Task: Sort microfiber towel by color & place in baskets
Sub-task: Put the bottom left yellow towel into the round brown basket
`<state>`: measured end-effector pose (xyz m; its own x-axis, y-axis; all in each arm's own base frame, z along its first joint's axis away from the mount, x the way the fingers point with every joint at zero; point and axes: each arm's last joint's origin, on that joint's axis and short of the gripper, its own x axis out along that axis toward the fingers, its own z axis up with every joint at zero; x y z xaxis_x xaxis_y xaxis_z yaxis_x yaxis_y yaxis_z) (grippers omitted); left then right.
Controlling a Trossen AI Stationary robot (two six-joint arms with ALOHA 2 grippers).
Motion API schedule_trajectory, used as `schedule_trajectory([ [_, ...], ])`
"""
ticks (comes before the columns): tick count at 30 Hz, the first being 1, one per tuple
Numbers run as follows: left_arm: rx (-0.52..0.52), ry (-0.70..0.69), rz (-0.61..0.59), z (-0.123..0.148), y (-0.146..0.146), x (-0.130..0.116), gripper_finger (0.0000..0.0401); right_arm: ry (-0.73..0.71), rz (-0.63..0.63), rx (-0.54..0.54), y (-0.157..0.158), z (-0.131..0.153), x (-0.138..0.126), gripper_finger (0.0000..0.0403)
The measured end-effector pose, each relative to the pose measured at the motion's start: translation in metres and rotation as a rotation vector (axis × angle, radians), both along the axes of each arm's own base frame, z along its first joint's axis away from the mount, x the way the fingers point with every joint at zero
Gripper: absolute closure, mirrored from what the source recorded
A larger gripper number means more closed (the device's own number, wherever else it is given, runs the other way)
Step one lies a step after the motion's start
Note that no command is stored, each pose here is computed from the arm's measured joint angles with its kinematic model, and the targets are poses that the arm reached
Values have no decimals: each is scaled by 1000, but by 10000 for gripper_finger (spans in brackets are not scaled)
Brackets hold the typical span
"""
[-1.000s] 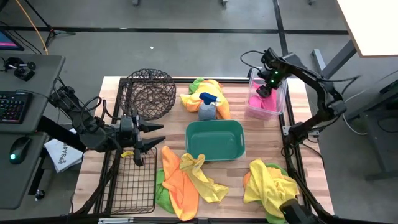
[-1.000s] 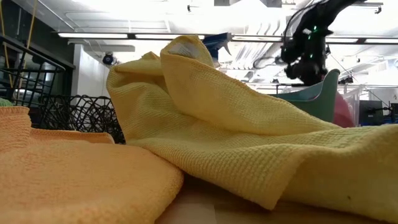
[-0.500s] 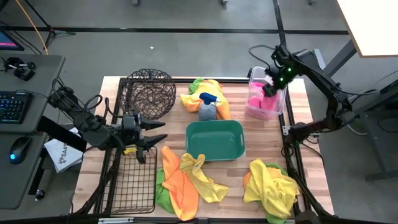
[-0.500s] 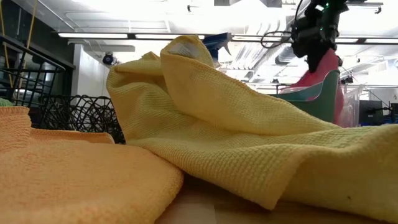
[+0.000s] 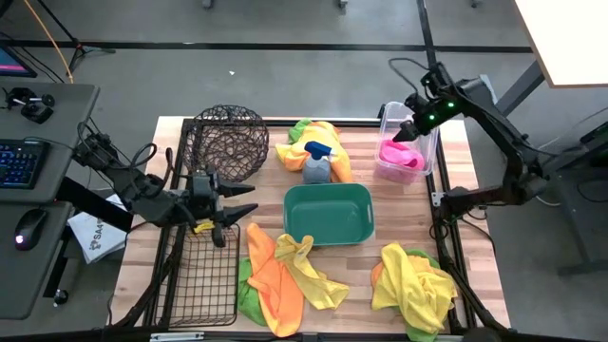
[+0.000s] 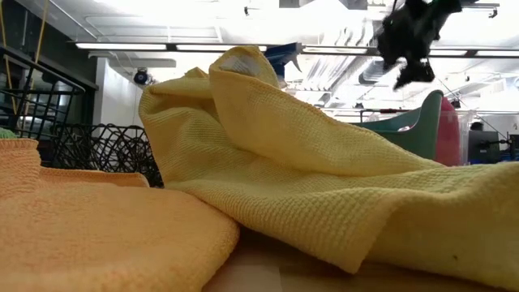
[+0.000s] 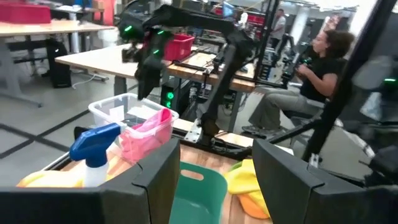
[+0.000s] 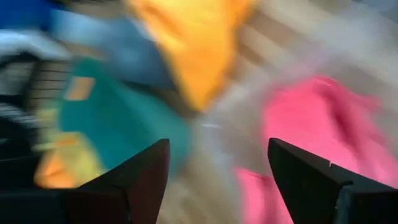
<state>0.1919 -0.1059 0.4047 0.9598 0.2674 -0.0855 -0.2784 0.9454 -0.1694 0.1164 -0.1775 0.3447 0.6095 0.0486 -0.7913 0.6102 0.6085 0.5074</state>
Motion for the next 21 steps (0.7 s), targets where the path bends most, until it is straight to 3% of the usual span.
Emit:
schedule_trajectory([
  [3, -58, 12, -27, -5, 6, 13, 213, -126, 50, 3, 22, 16, 0, 137],
  [8, -112, 135, -222, -29, 12, 52, 213, -205, 123, -61, 72, 40, -7, 137],
  [14, -180, 569, -447, -99, -9, 87, 213, -231, 60, -197, 121, 59, -34, 137],
  [18, -195, 771, -457, -133, -34, 88, 213, -249, -30, -274, 141, 64, -56, 137],
  [21, -157, 773, -353, -144, -51, 84, 213, -267, -82, -327, 151, 66, -70, 137],
])
